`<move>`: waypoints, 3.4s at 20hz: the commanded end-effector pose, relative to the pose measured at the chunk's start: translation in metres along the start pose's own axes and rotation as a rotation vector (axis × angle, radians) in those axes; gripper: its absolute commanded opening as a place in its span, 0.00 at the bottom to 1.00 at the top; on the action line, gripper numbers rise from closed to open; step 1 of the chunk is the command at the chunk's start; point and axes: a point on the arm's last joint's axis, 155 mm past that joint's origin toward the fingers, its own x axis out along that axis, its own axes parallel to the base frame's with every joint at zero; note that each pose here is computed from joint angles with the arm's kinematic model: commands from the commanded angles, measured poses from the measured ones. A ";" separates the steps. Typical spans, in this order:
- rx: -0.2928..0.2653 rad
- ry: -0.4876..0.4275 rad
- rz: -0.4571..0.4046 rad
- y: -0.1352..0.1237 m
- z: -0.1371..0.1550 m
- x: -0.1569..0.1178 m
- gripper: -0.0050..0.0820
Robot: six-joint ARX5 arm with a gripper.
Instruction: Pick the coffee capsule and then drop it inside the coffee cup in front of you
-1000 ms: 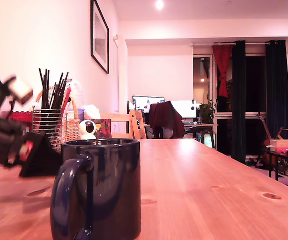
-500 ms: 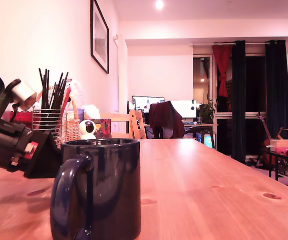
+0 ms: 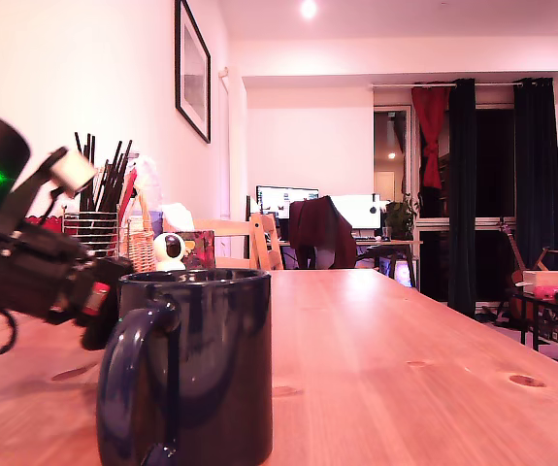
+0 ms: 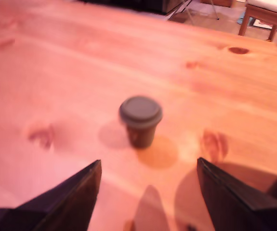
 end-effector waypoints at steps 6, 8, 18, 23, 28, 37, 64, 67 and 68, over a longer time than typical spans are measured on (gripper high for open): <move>-0.019 0.022 -0.010 0.002 -0.025 0.015 0.71; -0.012 0.016 -0.022 0.002 -0.024 0.022 0.71; 0.012 -0.001 -0.067 0.003 -0.017 0.046 0.71; 0.032 -0.016 -0.078 0.002 -0.008 0.053 0.71; 0.039 -0.015 -0.092 -0.001 -0.008 0.063 0.71; 0.028 0.005 -0.101 0.005 -0.007 0.073 0.63; -0.050 0.022 -0.080 0.014 0.018 0.055 0.22; -0.078 0.051 -0.080 0.013 0.023 0.044 0.22; -0.087 0.061 -0.081 0.012 0.026 0.041 0.22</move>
